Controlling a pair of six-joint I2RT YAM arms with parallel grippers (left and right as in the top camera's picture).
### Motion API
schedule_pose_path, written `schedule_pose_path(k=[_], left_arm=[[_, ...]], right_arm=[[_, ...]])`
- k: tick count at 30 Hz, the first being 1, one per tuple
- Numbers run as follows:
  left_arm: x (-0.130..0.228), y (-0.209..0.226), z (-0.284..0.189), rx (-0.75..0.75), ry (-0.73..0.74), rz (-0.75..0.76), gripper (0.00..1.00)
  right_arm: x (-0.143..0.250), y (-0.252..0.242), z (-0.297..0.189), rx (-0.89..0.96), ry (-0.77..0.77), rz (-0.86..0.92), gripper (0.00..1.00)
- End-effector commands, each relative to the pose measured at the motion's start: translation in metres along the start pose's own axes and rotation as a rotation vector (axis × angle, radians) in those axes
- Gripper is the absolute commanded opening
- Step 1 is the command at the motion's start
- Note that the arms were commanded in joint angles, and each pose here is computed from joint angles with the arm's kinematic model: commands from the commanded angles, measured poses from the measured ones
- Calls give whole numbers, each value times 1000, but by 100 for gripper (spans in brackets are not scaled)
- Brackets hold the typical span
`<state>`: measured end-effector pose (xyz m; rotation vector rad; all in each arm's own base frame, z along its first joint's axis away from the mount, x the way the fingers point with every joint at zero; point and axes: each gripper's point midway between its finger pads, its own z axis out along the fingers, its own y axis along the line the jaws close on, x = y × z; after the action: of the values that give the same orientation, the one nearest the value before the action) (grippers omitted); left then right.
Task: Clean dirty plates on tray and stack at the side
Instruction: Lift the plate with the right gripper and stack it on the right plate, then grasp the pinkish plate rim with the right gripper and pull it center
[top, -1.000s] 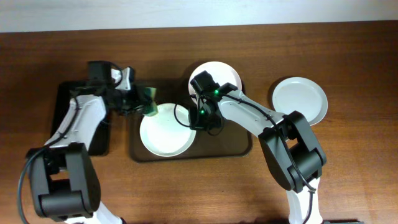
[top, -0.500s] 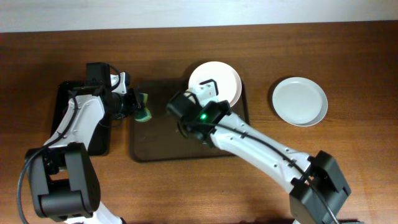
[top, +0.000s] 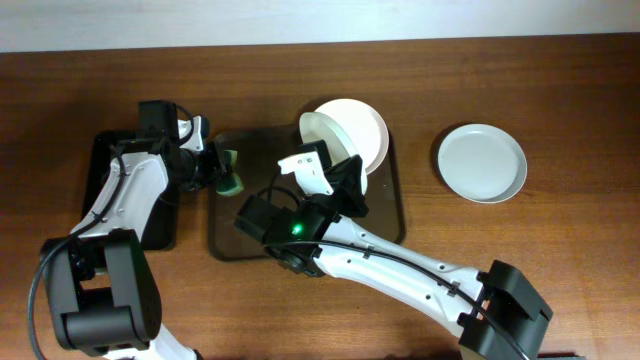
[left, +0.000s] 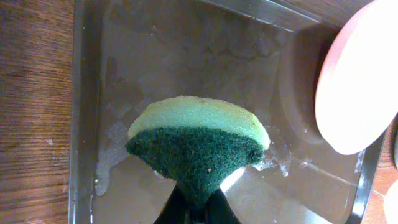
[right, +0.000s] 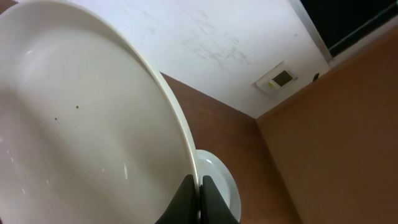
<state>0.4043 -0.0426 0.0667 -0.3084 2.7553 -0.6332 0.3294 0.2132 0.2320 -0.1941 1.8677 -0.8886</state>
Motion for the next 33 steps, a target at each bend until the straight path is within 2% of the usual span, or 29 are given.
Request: schedule_pose_path(k=[1, 3, 5, 7, 9, 10, 11, 15, 19, 24, 25, 26, 27, 29, 31, 33], left_arm=[[-2, -2, -2, -1, -7, 26, 1], [-2, -2, -2, -2, -7, 26, 0], [-2, -2, -2, -2, -7, 26, 0], [-2, -2, -2, -1, -7, 26, 0], [-2, -2, -2, -2, -7, 26, 0], [-2, -2, -2, -2, -7, 26, 0], [-2, -2, -2, -7, -8, 26, 1], [-3, 2, -2, -30, -14, 26, 1], [-3, 2, -2, -29, -14, 27, 1], [-3, 2, -2, -29, -15, 28, 1], [-3, 2, -2, -29, -15, 28, 0], [-4, 2, -2, -29, -18, 29, 1], [-4, 2, -2, -28, -20, 30, 0], [-4, 2, -2, -28, -20, 30, 1], [-5, 2, -2, -28, -21, 30, 0], [-5, 2, -2, -28, -21, 30, 0]], right_arm=[[4, -3, 3, -67, 79, 160, 4], [27, -2, 17, -190, 273, 220, 4], [35, -28, 36, -254, 401, 299, 4], [34, -52, 61, -392, 484, 386, 4], [38, -72, 95, -522, 553, 509, 4], [57, -97, 129, -539, 625, 623, 4], [87, -130, 163, -479, 693, 742, 4], [177, -196, 220, -262, 815, 944, 4], [232, -186, 248, -204, 926, 963, 4], [282, -136, 259, -245, 1112, 915, 4], [287, -127, 257, -267, 1141, 908, 20], [285, -122, 254, -289, 1152, 905, 36], [282, -116, 251, -327, 1155, 890, 39], [272, -108, 240, -383, 1169, 848, 40], [240, -102, 230, -439, 1138, 800, 40], [159, -65, 211, -657, 972, 715, 40]])
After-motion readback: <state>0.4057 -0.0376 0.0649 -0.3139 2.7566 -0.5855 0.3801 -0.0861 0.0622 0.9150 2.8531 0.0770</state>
